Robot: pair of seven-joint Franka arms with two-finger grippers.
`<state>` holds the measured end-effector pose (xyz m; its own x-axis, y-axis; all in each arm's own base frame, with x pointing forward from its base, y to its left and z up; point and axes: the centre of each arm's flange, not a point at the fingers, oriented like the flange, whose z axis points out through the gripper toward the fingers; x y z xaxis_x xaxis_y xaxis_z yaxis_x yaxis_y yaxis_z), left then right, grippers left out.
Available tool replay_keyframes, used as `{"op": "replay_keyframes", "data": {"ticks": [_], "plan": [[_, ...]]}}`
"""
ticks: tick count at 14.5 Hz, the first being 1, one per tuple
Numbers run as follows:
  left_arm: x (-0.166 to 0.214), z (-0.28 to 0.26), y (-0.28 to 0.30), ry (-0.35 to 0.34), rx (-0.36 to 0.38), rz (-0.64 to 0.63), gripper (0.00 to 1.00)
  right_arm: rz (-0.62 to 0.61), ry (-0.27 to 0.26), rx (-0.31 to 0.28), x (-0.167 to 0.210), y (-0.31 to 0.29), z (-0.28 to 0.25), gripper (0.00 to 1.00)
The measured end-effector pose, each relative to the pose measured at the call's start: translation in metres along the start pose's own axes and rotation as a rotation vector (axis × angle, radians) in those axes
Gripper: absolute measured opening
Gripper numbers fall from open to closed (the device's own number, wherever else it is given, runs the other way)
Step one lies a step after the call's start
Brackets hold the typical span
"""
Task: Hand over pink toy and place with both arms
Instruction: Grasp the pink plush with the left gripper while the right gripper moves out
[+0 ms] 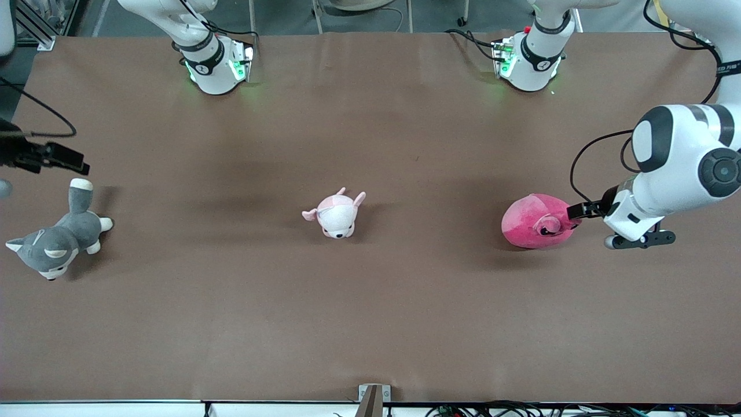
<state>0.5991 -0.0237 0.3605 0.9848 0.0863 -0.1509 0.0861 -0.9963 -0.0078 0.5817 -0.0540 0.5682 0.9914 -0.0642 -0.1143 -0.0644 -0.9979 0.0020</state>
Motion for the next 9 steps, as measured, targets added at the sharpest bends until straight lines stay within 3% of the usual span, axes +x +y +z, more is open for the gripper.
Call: {"op": "replay_keyframes", "data": {"ticks": [5,9], "plan": [[0.006,0.013,0.001,-0.001,-0.009,-0.005,0.98,0.004,-0.004,-0.001,0.008,0.001,0.009,1.0],[0.006,0.015,0.004,-0.007,-0.036,-0.019,0.78,0.032,0.0,-0.001,0.008,0.001,0.006,1.0]]}}
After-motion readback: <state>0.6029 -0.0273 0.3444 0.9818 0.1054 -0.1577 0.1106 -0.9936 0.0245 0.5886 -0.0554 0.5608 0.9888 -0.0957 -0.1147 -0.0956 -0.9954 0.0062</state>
